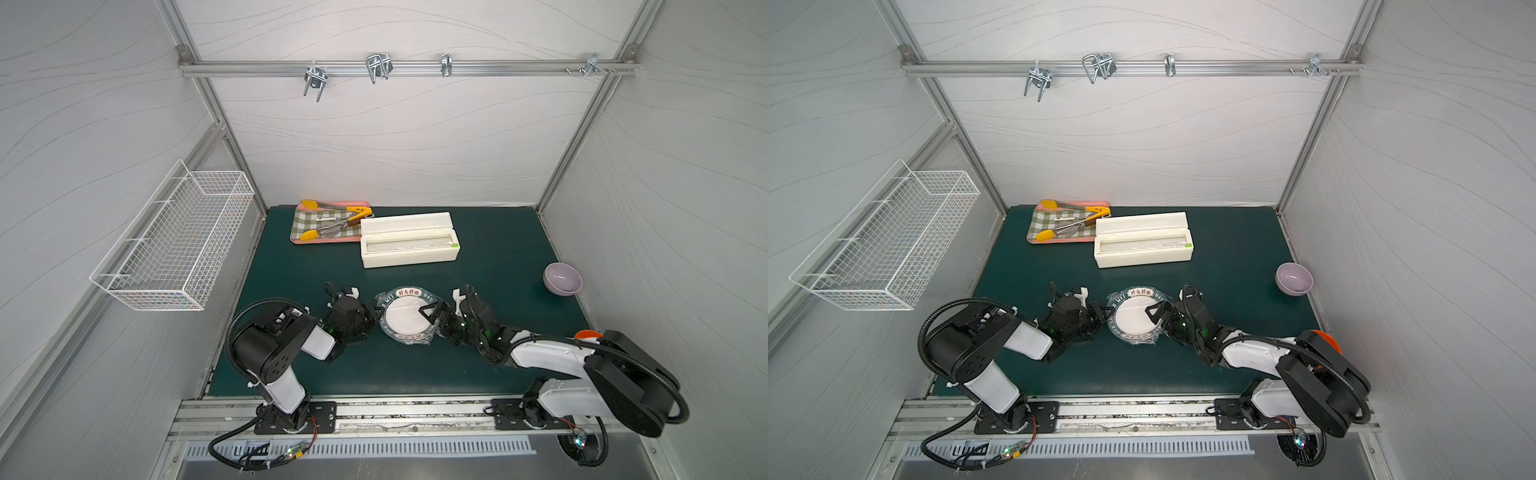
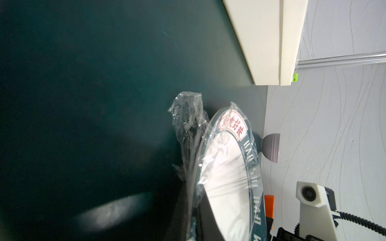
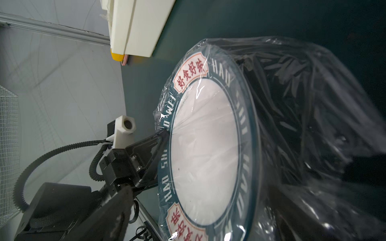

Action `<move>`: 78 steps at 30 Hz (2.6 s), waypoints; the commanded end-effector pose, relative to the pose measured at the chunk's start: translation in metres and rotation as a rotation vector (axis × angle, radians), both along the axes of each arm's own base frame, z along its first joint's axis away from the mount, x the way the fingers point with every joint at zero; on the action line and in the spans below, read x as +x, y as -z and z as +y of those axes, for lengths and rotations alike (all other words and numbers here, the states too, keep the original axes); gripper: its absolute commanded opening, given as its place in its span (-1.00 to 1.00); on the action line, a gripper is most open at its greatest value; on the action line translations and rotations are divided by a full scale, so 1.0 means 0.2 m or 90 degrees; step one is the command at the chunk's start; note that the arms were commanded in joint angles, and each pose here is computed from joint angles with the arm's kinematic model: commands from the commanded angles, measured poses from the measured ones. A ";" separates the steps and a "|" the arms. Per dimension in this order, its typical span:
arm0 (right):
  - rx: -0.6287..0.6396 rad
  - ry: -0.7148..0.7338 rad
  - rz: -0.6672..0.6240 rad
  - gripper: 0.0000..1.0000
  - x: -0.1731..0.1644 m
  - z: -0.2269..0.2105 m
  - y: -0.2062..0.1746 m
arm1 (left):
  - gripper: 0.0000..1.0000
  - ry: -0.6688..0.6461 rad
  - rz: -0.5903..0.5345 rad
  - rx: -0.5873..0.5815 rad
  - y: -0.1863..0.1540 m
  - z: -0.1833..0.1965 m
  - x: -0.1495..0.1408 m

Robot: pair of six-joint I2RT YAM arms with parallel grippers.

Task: Wrap the plate with plastic wrap
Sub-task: Cover the plate with plastic wrap.

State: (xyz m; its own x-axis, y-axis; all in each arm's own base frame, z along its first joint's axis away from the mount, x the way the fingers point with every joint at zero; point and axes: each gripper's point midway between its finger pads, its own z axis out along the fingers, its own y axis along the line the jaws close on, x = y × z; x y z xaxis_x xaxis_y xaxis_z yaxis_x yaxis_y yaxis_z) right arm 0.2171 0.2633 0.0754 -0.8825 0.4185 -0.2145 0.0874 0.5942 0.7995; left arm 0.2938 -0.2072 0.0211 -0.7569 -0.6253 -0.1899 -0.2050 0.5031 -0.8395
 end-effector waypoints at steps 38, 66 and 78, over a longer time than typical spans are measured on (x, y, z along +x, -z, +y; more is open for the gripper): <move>0.101 -0.202 -0.074 0.81 -0.26 0.46 0.07 | -1.00 -0.051 0.010 -0.010 0.02 0.02 0.06; -0.046 -0.191 -0.104 0.83 0.25 -0.09 -0.12 | -1.00 0.010 -0.006 0.047 0.04 0.00 0.03; 0.030 -0.299 -0.026 0.77 0.12 0.21 0.12 | -1.00 0.036 -0.011 0.028 0.04 -0.05 0.03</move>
State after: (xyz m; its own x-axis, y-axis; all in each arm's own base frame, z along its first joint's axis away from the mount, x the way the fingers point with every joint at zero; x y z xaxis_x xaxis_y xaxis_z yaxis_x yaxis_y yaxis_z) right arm 0.2605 0.2845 0.0523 -0.9577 0.0276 -0.2864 -0.2133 0.6000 0.7711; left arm 0.3008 -0.2131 0.0213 -0.7718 -0.5881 -0.2416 -0.1494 0.5372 -0.8301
